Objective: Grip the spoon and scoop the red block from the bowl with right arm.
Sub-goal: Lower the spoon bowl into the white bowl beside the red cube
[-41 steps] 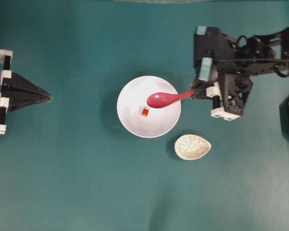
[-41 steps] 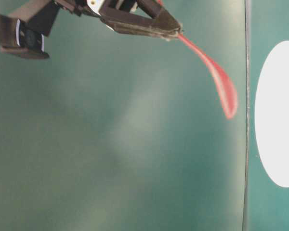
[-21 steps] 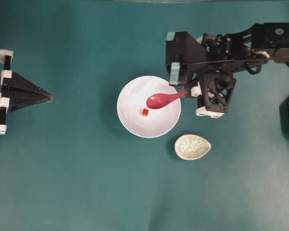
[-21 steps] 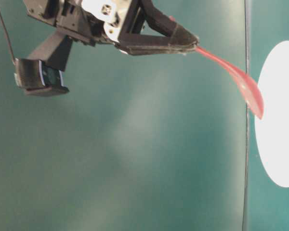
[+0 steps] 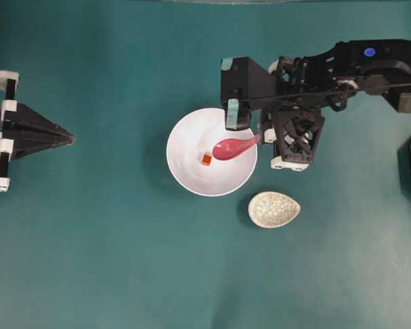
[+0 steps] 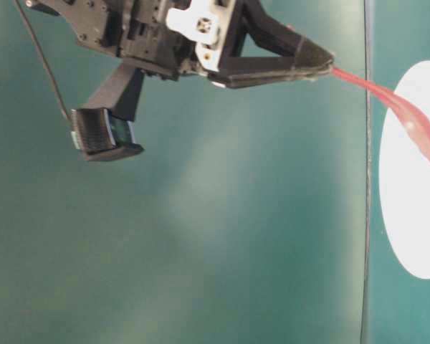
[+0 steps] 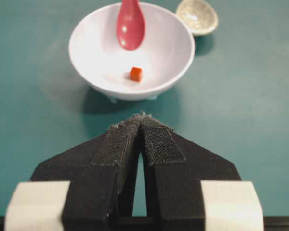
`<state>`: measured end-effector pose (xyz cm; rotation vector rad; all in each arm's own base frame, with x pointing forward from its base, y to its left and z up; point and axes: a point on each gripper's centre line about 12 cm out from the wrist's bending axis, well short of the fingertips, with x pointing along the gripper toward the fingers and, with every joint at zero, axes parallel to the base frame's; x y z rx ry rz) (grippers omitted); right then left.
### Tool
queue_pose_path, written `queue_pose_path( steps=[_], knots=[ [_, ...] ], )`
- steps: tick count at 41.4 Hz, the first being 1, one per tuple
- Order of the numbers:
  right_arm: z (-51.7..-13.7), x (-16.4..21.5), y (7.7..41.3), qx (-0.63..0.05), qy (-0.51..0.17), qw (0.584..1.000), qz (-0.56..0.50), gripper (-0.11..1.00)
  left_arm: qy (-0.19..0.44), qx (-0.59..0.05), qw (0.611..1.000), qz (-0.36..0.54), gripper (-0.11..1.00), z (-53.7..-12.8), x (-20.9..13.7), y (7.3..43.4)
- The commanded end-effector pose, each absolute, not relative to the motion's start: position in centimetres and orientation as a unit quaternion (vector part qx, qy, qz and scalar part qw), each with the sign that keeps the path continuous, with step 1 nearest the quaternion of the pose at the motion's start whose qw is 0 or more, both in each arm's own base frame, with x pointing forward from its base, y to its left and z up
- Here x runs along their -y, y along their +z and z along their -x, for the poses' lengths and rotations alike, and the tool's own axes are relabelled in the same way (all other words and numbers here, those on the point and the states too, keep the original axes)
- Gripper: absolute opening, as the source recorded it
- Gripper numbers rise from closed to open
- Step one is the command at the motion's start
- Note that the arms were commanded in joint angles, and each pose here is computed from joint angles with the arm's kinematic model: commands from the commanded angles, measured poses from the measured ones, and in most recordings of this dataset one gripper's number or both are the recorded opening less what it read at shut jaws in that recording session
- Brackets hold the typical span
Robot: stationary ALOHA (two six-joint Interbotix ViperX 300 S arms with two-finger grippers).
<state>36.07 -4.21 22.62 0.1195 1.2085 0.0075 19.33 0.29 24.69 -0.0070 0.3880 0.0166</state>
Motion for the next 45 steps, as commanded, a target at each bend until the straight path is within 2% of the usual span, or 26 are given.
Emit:
queue_pose_path(
  steps=[1, 32, 45],
  knots=[
    [-36.4, 4.3, 23.5, -0.557, 0.002, 0.829, -0.053, 0.25, 0.009, -0.18, 0.984, 0.002, 0.0, -19.7, -0.3, 25.6],
    [-37.4, 3.7, 21.0, -0.572, 0.011, 0.819, -0.048, 0.25, 0.009, -0.179, 0.984, 0.002, 0.0, -19.7, -0.3, 25.7],
    [-38.3, 3.7, 20.6, -0.557, 0.007, 0.829, -0.048, 0.25, 0.009, -0.181, 0.983, 0.002, 0.0, -19.7, -0.3, 25.6]
  ],
)
